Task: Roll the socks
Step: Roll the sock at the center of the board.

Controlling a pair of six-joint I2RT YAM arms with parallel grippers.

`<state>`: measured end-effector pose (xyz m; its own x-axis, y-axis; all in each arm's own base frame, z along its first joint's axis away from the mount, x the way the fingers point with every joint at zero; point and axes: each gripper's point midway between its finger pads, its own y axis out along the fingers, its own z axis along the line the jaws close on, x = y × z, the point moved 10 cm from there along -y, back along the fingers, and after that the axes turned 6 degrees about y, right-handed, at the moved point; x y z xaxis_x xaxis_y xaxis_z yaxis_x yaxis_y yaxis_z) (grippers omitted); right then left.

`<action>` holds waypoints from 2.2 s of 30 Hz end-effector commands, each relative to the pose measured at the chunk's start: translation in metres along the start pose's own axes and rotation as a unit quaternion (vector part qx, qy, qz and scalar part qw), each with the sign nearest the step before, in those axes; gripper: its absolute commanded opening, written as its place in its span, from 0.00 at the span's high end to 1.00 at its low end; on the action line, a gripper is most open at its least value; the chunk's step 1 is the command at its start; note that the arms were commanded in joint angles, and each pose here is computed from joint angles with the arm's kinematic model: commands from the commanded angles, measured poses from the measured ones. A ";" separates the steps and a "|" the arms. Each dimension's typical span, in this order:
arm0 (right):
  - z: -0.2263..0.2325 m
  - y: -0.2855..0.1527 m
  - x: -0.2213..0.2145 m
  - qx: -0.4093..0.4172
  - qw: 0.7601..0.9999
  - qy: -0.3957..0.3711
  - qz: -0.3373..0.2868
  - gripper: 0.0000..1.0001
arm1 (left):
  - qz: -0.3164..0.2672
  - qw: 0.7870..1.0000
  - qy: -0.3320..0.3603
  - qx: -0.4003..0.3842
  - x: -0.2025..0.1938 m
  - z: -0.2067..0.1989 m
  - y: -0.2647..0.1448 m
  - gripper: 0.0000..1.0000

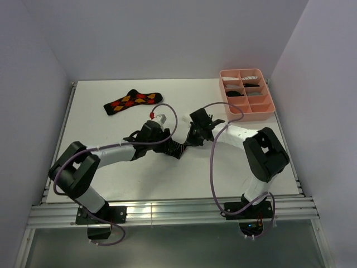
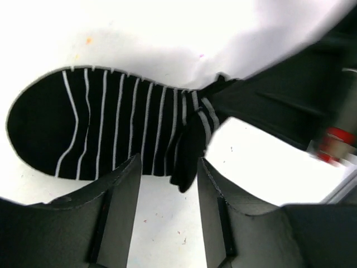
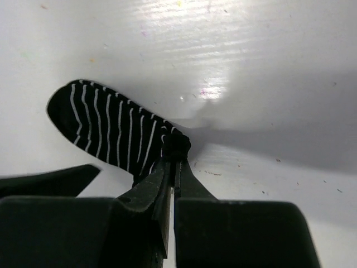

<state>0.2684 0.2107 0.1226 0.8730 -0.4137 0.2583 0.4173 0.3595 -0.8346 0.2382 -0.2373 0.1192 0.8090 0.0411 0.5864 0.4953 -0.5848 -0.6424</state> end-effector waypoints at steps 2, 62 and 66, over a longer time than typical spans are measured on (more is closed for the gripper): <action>-0.005 0.002 -0.005 -0.074 0.997 -0.015 0.032 1.00 | -0.081 0.989 0.108 0.055 0.000 -0.021 -0.015 0.50; -0.009 0.021 -0.015 -0.076 0.993 0.001 0.094 1.00 | -0.021 0.919 0.334 0.208 -0.094 -0.050 0.036 0.63; -0.006 0.019 -0.016 -0.045 0.995 0.003 0.093 1.00 | -0.005 0.923 0.313 0.224 -0.090 -0.038 0.035 0.73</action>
<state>0.2683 0.2199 0.1078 0.9280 -0.3542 0.1151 0.2425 0.3403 -0.9085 0.1713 -0.3093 0.0820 0.4397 -0.4794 0.7595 0.7476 -0.2732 -0.6053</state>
